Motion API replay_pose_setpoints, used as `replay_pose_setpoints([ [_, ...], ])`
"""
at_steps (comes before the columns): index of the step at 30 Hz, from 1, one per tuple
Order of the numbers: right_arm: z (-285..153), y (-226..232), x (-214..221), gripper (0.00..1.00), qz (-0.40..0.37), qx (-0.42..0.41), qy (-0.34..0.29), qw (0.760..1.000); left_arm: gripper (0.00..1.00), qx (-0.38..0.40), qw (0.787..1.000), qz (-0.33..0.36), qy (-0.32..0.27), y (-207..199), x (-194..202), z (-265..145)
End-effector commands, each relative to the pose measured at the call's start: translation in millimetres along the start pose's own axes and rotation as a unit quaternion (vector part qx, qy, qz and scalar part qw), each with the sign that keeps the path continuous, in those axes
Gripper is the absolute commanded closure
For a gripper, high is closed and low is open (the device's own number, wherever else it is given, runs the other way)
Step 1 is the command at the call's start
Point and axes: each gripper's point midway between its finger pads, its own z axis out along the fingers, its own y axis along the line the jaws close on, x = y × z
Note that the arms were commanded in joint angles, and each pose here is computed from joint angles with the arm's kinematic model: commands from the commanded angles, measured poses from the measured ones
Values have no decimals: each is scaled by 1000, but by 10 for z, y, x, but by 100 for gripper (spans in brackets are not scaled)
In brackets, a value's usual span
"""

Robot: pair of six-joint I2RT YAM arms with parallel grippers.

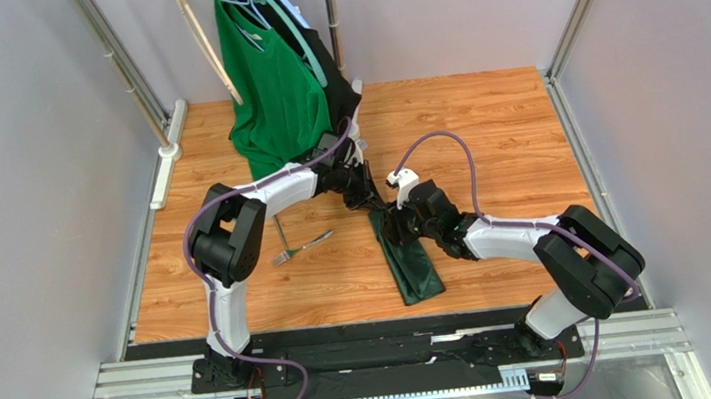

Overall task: Fold the napkin into a case and place the utensils inside
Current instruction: Stuff the top corner of the square-folded napkin into the folded napkin.

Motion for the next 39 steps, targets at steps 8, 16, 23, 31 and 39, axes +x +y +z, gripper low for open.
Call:
replay_pose_setpoints([
  [8,26,39,-306,57,-15,43,-69,997,100,49,998,-39,-17,-248,-37,-134],
  [16,13,26,-275,59,-33,71,-68,995,100,67,995,-68,-23,-299,-70,-188],
  [23,-23,-46,-285,58,-30,91,-84,992,100,104,990,-98,-21,-352,-44,-207],
  [31,29,15,-282,55,-41,94,-85,991,100,115,986,-115,-29,-422,-81,-268],
  [39,5,-22,-230,58,-41,108,-80,990,100,118,985,-119,-27,-415,-72,-266],
])
